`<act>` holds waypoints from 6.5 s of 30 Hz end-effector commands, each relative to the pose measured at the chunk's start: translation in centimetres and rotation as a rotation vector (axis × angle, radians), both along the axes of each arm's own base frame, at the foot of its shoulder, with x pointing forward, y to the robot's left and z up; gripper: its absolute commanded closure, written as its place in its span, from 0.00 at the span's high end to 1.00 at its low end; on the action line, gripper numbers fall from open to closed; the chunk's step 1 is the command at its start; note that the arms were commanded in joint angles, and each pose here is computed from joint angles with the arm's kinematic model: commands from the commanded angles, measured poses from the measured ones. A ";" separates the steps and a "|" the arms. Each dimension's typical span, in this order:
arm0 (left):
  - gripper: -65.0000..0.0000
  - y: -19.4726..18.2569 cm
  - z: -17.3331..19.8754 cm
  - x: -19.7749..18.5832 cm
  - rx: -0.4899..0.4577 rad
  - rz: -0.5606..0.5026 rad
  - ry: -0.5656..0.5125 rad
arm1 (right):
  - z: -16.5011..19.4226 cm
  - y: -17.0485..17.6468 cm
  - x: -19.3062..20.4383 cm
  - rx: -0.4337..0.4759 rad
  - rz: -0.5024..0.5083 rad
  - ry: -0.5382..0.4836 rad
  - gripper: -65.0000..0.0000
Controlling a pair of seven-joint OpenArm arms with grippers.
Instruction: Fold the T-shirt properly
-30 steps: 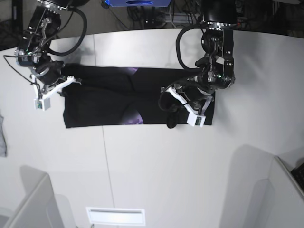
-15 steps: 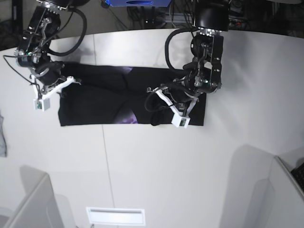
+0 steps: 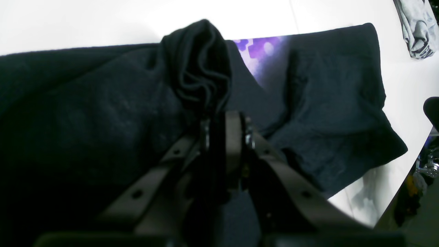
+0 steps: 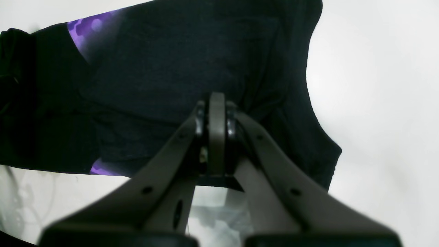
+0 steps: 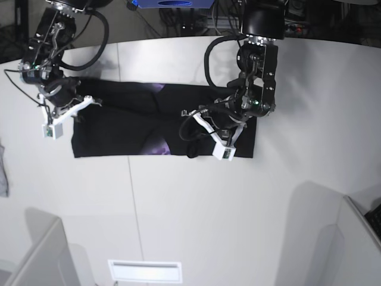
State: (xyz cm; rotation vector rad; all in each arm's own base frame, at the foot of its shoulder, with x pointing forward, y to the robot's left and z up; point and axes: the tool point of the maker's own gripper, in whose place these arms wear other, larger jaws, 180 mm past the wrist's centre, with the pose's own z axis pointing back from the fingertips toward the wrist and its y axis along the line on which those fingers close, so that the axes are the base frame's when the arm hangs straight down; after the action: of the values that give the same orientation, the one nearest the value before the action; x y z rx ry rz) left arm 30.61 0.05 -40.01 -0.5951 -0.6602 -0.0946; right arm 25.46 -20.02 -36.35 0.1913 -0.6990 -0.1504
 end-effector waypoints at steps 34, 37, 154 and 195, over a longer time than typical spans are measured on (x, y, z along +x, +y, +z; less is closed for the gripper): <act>0.00 6.6 6.4 0.7 0.067 0.105 -0.218 | 1.1 -2.8 2.8 0.020 -0.073 -0.020 0.11; 0.00 12.9 5.6 0.3 0.144 0.233 -0.196 | -0.7 -3.8 3.4 0.078 -0.114 0.053 0.43; 0.00 11.4 -1.2 1.6 0.203 0.083 -0.119 | -3.2 -4.3 4.7 0.078 0.064 0.195 0.00; 0.00 7.3 -2.4 0.5 0.155 0.016 -0.083 | 7.7 14.2 6.4 0.145 0.306 -0.138 0.00</act>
State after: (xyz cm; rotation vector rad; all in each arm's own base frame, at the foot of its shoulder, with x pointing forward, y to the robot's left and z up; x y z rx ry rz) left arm 30.70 7.20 -43.11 -0.4380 -0.7074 -0.1475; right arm 31.05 -6.03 -30.11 0.4307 -0.7286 0.0984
